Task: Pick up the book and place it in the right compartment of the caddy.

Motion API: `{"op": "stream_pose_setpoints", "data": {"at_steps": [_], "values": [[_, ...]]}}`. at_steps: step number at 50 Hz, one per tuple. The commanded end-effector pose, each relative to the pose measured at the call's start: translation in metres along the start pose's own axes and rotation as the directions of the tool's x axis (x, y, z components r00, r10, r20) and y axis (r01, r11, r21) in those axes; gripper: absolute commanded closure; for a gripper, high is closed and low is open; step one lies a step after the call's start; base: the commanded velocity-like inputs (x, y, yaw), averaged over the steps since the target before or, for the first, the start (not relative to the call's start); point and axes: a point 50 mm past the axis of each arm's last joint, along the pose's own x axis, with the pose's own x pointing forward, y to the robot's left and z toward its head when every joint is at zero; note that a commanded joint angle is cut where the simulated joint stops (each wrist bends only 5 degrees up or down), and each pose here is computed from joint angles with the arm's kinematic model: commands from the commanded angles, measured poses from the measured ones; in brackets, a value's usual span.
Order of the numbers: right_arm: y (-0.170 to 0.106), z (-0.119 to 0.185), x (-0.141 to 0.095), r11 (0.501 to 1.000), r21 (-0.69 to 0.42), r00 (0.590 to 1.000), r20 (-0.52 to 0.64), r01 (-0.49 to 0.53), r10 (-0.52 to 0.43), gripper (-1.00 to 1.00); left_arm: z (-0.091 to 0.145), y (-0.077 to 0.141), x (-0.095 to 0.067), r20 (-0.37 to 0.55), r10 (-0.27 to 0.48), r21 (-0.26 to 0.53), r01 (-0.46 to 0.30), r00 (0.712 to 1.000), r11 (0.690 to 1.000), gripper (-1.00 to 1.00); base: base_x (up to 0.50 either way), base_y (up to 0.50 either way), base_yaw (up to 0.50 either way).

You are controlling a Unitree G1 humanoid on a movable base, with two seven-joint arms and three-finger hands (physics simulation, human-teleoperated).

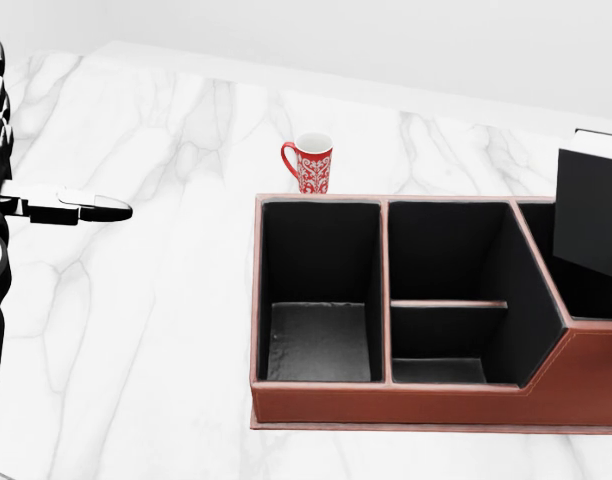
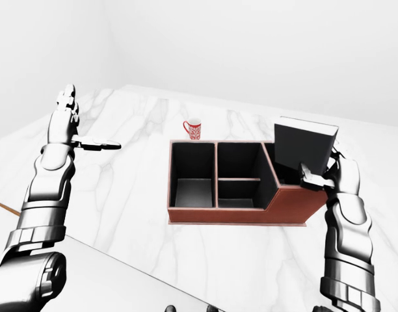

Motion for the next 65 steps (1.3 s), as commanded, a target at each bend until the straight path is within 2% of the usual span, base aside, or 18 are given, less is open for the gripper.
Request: {"op": "stream_pose_setpoints", "data": {"at_steps": [1, 8, 10, 12, 14, 17, 22, 30, 38, 40, 46, 47, 50, 51, 53, 54, 58, 65], "values": [[-0.004, 0.000, 0.003, 0.999, 0.029, 1.000, -0.002, 0.029, -0.029, 1.00, -0.001, 0.000, 0.000, -0.002, -0.002, 0.000, 0.002, 1.000, 1.000, -1.00, 0.00, 0.00, 0.00], [-0.006, 0.004, 0.007, 0.999, 0.032, 0.999, 0.002, 0.037, -0.037, 1.00, -0.001, 0.000, -0.001, -0.001, -0.002, 0.000, 0.002, 1.000, 1.000, -1.00, 0.00, 0.00, 0.00], [-0.004, -0.008, 0.007, 0.999, 0.034, 0.998, -0.047, 0.036, -0.035, 1.00, -0.001, -0.001, -0.001, 0.000, -0.004, 0.000, 0.004, 1.000, 1.000, -1.00, 0.00, 0.00, 0.00], [-0.005, 0.007, 0.010, 0.999, 0.030, 0.999, 0.010, 0.038, -0.038, 1.00, -0.002, -0.001, -0.001, -0.005, -0.004, 0.000, 0.004, 1.000, 1.000, -1.00, 0.00, 0.00, 0.00], [-0.002, -0.007, 0.012, 0.999, 0.035, 0.998, -0.052, 0.038, -0.036, 1.00, -0.001, -0.001, -0.001, -0.002, -0.004, 0.000, 0.004, 1.000, 1.000, -1.00, 0.00, 0.00, 0.00], [-0.001, 0.006, 0.017, 0.999, 0.031, 0.999, -0.010, 0.039, -0.039, 1.00, -0.002, -0.001, -0.001, -0.004, -0.004, -0.001, 0.004, 1.000, 1.000, -1.00, 0.00, 0.00, 0.00], [0.004, -0.015, 0.021, 0.999, 0.030, 0.994, -0.102, 0.038, -0.035, 1.00, -0.002, -0.001, -0.001, -0.005, -0.004, -0.001, 0.004, 1.000, 1.000, -1.00, 0.00, 0.00, 0.00], [0.004, 0.000, 0.029, 0.999, 0.020, 0.997, -0.062, 0.042, -0.041, 1.00, -0.002, -0.001, -0.002, -0.003, -0.005, 0.000, 0.005, 1.000, 1.000, -1.00, 0.00, 0.00, 0.00], [0.005, -0.016, 0.030, 0.999, 0.020, 0.990, -0.138, 0.047, -0.043, 1.00, -0.001, 0.000, -0.001, 0.001, -0.006, 0.002, 0.006, 1.000, 1.000, -1.00, 0.00, 0.00, 0.00], [0.003, 0.002, 0.033, 0.999, 0.017, 0.997, -0.065, 0.048, -0.047, 1.00, 0.000, 0.000, -0.001, 0.002, -0.006, 0.002, 0.006, 1.000, 1.000, -1.00, 0.00, 0.00, 0.00], [0.002, 0.016, 0.033, 0.999, 0.011, 0.999, -0.008, 0.053, -0.053, 1.00, 0.000, 0.000, 0.000, -0.001, -0.006, 0.001, 0.006, 1.000, 1.000, -1.00, 0.00, 0.00, 0.00], [0.004, -0.001, 0.032, 0.998, 0.013, 0.996, -0.075, 0.054, -0.053, 1.00, 0.000, 0.000, 0.000, 0.000, -0.007, 0.001, 0.007, 1.000, 1.000, -1.00, 0.00, 0.00, 0.00], [0.000, 0.014, 0.037, 0.998, 0.011, 0.998, -0.029, 0.064, -0.064, 1.00, 0.000, 0.000, 0.000, 0.001, -0.005, 0.002, 0.005, 1.000, 1.000, -1.00, 0.00, 0.00, 0.00], [0.001, -0.002, 0.036, 0.998, 0.013, 0.993, -0.092, 0.069, -0.067, 1.00, -0.001, 0.000, 0.000, -0.003, -0.006, 0.002, 0.006, 1.000, 1.000, -1.00, 0.00, 0.00, 0.00], [-0.003, 0.009, 0.039, 0.997, 0.013, 0.995, -0.061, 0.078, -0.077, 1.00, 0.002, 0.001, 0.000, 0.007, -0.006, 0.002, 0.006, 1.000, 1.000, -1.00, 0.00, 0.00, 0.00], [-0.003, -0.003, 0.038, 0.996, 0.015, 0.991, -0.110, 0.083, -0.081, 1.00, 0.001, 0.001, 0.000, 0.004, -0.006, 0.003, 0.006, 1.000, 1.000, -1.00, 0.00, 0.00, 0.00], [-0.008, 0.013, 0.040, 0.996, 0.016, 0.994, -0.051, 0.093, -0.092, 1.00, -0.002, -0.001, 0.000, -0.009, -0.007, 0.002, 0.007, 1.000, 1.000, -1.00, 0.00, 0.00, 0.00], [-0.004, -0.011, 0.036, 0.996, 0.016, 0.987, -0.136, 0.088, -0.085, 1.00, -0.001, -0.001, 0.000, -0.005, -0.009, 0.002, 0.009, 1.000, 1.000, -1.00, 0.00, 0.00, 0.00]]}}
